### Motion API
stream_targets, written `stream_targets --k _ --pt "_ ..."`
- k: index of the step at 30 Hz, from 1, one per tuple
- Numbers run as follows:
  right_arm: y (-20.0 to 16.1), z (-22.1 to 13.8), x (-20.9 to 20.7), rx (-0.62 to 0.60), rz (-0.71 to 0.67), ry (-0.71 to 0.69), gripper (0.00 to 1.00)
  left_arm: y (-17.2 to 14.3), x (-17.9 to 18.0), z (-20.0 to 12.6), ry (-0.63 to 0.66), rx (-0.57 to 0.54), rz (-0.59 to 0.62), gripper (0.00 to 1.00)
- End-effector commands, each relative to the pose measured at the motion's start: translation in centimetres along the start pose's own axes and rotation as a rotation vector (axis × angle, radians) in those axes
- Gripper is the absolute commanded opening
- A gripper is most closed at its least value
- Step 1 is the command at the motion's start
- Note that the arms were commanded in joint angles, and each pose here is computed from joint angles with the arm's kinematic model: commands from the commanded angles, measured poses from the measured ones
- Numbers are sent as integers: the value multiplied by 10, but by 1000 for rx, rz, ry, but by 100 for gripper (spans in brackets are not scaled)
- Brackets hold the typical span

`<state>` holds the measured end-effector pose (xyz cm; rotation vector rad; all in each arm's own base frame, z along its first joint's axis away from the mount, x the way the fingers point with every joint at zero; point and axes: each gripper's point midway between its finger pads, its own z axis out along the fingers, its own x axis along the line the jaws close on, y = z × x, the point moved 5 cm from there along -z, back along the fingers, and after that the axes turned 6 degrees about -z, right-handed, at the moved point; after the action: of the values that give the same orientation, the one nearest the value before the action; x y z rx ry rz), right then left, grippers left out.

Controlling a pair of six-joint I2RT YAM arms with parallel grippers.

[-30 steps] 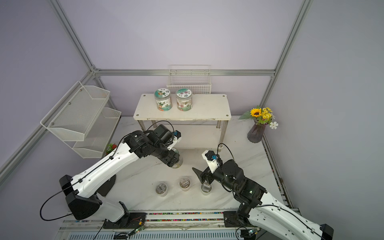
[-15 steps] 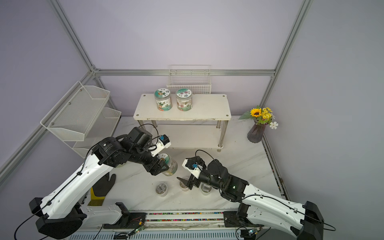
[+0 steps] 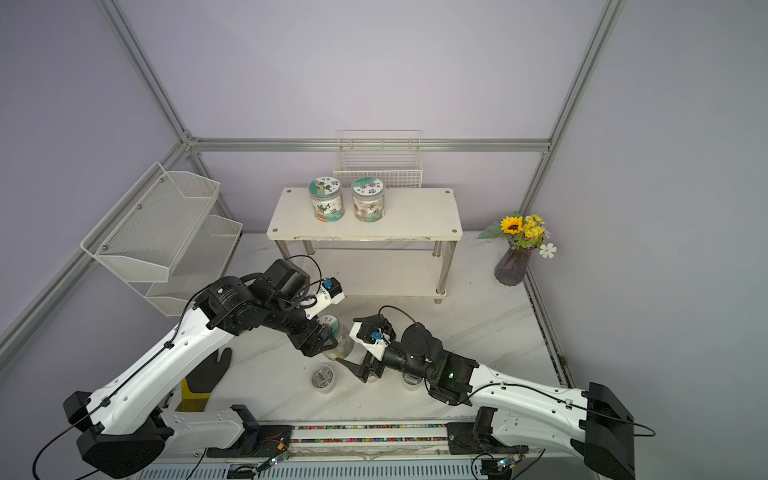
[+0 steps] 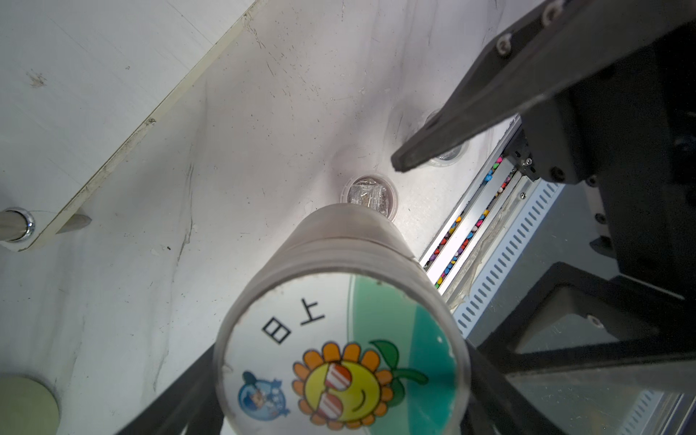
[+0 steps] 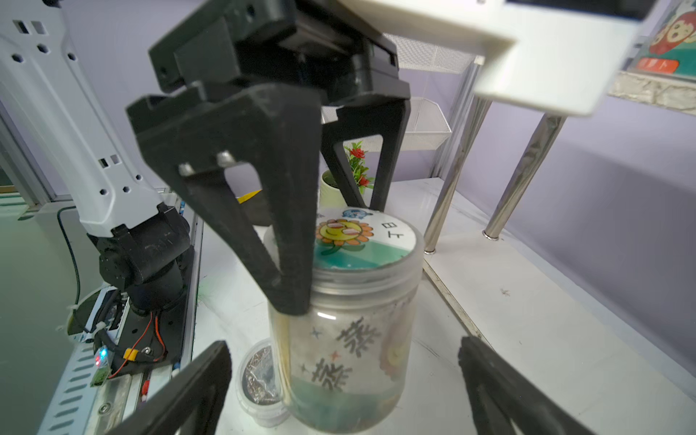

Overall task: Place the seed container on the shelf
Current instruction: Pick up the seed jar at the center of the board.

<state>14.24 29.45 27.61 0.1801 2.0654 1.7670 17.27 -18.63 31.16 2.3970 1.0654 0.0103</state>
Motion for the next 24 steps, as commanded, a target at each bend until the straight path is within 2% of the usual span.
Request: stream_targets --k 1,14,24 --pt "15 1 -4 -75 41 -53 97 11 -7 -7 -46 -66 15 68" --pt "9 14 3 -56 113 -107 97 13 -10 -10 -71 -81 2 72" --pt "8 29 10 -52 86 -121 97 10 -11 -8 -84 -74 -7 73"
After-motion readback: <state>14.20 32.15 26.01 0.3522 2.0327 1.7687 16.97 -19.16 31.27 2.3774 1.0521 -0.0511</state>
